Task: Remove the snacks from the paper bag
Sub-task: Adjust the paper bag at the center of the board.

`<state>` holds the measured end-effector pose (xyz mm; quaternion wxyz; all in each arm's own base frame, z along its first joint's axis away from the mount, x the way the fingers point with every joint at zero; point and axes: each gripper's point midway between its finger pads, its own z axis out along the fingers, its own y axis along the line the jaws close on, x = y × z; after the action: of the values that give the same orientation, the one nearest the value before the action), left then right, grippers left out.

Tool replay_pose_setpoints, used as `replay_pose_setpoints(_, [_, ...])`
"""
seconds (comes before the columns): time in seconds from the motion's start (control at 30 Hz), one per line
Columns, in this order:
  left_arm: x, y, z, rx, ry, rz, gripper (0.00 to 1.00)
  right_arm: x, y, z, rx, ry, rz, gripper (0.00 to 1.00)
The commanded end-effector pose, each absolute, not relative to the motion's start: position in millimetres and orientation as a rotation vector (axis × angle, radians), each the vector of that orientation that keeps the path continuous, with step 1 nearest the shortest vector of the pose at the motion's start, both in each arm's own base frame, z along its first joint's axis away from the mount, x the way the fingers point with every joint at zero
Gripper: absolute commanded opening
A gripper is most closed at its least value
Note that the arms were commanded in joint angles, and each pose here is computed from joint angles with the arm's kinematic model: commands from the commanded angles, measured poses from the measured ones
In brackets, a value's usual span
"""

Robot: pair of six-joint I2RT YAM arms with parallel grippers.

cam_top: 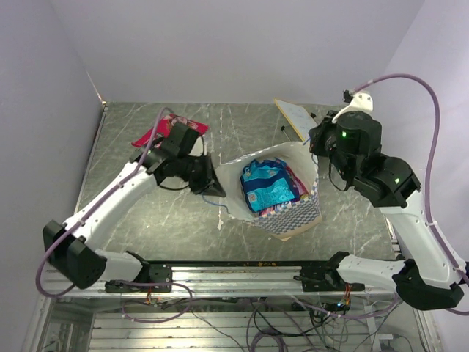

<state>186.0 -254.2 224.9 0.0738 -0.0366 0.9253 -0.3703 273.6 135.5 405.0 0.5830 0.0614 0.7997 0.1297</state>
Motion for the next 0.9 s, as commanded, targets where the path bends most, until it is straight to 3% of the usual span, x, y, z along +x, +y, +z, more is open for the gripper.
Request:
replay_pose_setpoints(0.0, [204, -317, 290, 0.073, 2.605, -1.301, 0.07, 271, 76, 465, 0.281, 1.677, 0.079, 0.0])
replay_pose_setpoints(0.23, [213, -415, 337, 0.274, 2.492, -1.404, 0.07, 262, 29, 525, 0.243, 1.506, -0.194, 0.0])
replay_pose_setpoints(0.5, [207, -412, 300, 0.264, 2.54, -1.334, 0.07, 289, 76, 534, -0.097, 1.515, -0.201, 0.0])
replay_pose_setpoints(0.67, [187, -370, 247, 0.255, 2.662, -1.146, 0.07, 289, 142, 503, -0.398, 1.584, 0.059, 0.0])
replay_pose_setpoints(0.87, [162, -328, 196, 0.248, 2.756, -1.005, 0.12, 244, 240, 422, -0.569, 1.734, 0.717, 0.0])
